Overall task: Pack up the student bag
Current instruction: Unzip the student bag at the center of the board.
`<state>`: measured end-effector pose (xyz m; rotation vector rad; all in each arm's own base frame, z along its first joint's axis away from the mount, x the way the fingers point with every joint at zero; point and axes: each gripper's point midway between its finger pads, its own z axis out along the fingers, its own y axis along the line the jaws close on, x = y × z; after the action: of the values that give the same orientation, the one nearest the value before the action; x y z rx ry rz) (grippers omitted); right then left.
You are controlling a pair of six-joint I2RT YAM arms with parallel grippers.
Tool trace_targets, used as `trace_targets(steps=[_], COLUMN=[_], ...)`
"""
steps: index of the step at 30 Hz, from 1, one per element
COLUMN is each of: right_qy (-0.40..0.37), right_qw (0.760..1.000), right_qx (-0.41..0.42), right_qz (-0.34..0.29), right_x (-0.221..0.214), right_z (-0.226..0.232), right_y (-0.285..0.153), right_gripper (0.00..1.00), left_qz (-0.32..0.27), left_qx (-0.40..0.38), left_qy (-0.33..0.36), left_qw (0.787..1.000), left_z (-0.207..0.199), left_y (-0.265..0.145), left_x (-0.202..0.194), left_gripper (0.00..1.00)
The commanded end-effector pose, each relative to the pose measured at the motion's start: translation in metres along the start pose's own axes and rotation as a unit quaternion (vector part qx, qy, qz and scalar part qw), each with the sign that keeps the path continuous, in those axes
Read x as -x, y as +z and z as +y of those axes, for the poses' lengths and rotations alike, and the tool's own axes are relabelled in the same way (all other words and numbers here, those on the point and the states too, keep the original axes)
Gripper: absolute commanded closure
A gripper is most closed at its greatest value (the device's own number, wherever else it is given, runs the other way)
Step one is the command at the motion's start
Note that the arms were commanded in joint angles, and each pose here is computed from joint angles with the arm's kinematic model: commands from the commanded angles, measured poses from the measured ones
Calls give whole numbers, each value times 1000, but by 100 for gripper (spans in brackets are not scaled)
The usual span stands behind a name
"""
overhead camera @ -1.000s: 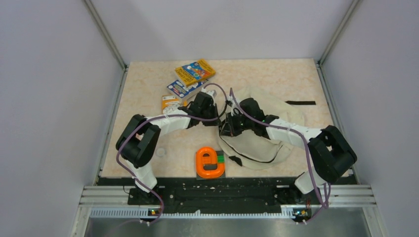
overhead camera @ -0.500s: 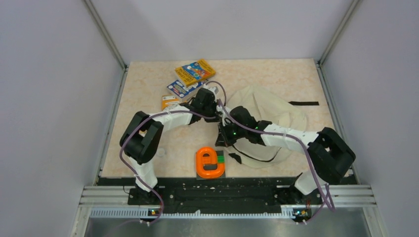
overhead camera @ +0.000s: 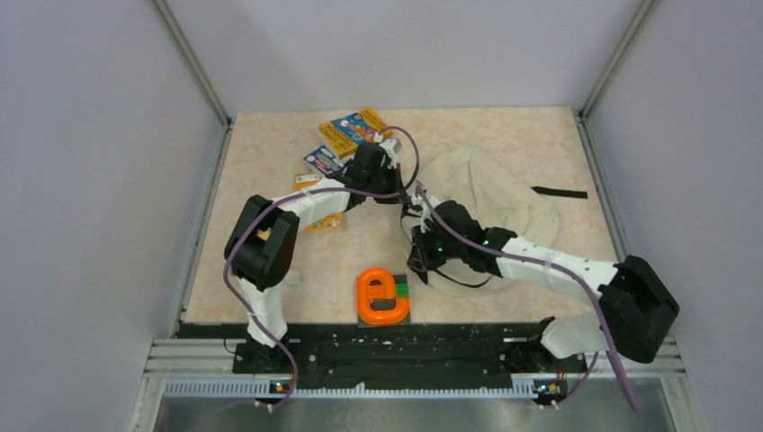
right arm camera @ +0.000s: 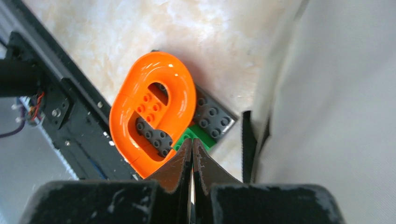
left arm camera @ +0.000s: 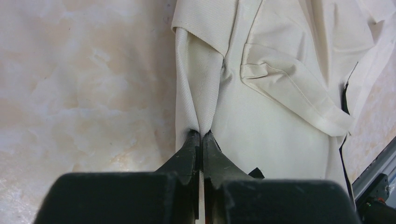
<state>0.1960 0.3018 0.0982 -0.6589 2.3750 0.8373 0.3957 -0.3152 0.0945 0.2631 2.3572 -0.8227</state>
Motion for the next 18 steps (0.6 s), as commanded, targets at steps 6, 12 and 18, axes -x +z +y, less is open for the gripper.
trace_targets(steps=[6,12,18], right_qy=[40,40,30], right_qw=[993,990,991], right_qx=[-48,-15,17], right_qz=[-101,-131,-131], right_x=[58,96,113], right_z=[-44,-59,-60], right_y=[-43,-30,-2], right_gripper=[49,33,31], left_qz=[-65,-67,-69], left_qx=[-94,-94,-101], left_qy=[48,52,53], left_qw=[992,992,991], left_z=[-37,-38,-41], left_y=[-25,-33,-38], left_x=[33,30,30], left_gripper=[100,100,100])
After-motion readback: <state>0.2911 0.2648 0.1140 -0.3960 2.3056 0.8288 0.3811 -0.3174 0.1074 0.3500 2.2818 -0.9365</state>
